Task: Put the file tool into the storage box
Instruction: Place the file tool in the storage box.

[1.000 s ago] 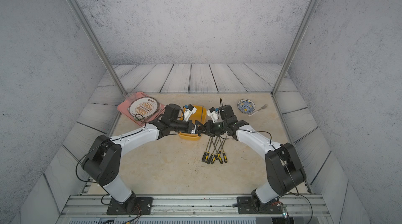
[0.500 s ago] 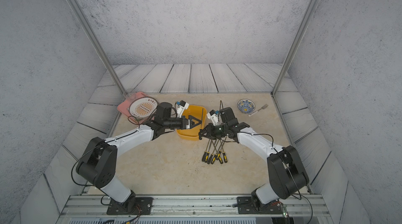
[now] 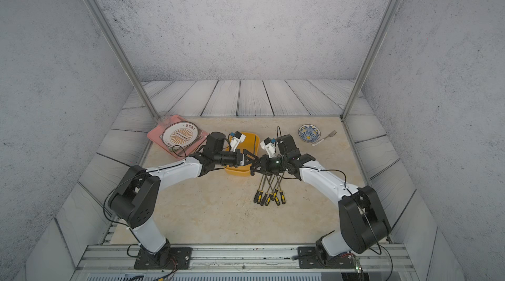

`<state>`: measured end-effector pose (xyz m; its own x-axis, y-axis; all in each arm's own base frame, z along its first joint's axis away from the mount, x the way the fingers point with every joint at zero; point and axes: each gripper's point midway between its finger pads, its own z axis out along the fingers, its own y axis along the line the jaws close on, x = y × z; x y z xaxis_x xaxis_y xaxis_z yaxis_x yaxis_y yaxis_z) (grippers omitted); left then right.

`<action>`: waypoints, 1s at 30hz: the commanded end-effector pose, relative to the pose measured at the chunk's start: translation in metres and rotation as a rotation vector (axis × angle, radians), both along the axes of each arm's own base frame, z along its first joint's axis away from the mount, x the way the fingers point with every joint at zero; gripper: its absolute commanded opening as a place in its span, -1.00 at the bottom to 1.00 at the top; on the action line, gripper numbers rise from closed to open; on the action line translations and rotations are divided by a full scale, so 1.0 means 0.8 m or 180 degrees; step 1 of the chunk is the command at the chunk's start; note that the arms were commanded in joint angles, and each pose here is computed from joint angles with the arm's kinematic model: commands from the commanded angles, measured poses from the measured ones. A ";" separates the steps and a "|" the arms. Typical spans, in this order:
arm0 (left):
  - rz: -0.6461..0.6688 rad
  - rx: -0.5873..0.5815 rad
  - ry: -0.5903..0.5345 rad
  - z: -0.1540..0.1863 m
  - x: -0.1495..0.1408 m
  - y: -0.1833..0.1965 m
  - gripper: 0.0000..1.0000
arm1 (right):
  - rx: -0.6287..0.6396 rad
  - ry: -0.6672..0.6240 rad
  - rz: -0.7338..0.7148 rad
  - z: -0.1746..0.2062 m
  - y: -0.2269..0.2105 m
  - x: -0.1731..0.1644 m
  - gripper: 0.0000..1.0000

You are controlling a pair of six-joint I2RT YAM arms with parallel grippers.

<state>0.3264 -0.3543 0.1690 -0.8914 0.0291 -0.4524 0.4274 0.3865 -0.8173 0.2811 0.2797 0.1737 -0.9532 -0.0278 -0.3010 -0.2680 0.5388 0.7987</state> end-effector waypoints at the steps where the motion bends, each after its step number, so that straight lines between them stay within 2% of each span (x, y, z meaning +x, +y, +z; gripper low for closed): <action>1: -0.0128 -0.0100 -0.0075 0.012 -0.001 -0.010 0.01 | -0.0078 0.0008 0.0002 -0.007 0.002 0.004 -1.00; 5: -0.0178 -0.0082 -0.0048 0.009 -0.004 -0.011 -0.57 | -0.0153 0.0058 -0.0054 -0.017 0.000 0.010 -1.00; 8: -0.0199 -0.0043 -0.0029 0.005 -0.005 -0.011 -0.91 | -0.0189 0.0061 -0.0071 -0.018 0.000 0.013 -1.00; 9: -0.0203 -0.0033 -0.0027 0.005 -0.005 -0.011 -0.97 | -0.0188 0.0058 -0.0076 -0.017 0.000 0.015 -1.00; 15: -0.0119 0.0234 -0.0136 0.000 0.012 -0.007 -1.00 | -0.0169 -0.0015 -0.0099 -0.006 0.001 0.020 -1.00; 18: -0.0022 0.0358 -0.0300 0.009 0.029 -0.004 -1.00 | -0.0192 -0.0055 -0.0178 -0.002 -0.003 0.022 -0.65; 21: 0.0142 0.0502 -0.0439 0.011 0.056 0.003 -1.00 | -0.0191 -0.0122 -0.0201 0.005 -0.005 0.021 -0.54; 26: 0.0484 0.0871 -0.0400 -0.027 0.110 0.027 -1.00 | -0.0254 -0.0177 -0.0201 0.007 -0.012 0.016 -0.53; 30: 0.0682 0.1162 -0.0266 -0.071 0.137 0.047 -1.00 | -0.0339 -0.0175 -0.0185 0.000 -0.019 0.010 -0.53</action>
<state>0.4201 -0.3381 0.1448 -0.8432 0.0185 -0.5373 0.4260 0.6327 -0.6467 0.2970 0.2693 0.1705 -0.9415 0.0136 -0.3369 -0.2544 0.6269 0.7364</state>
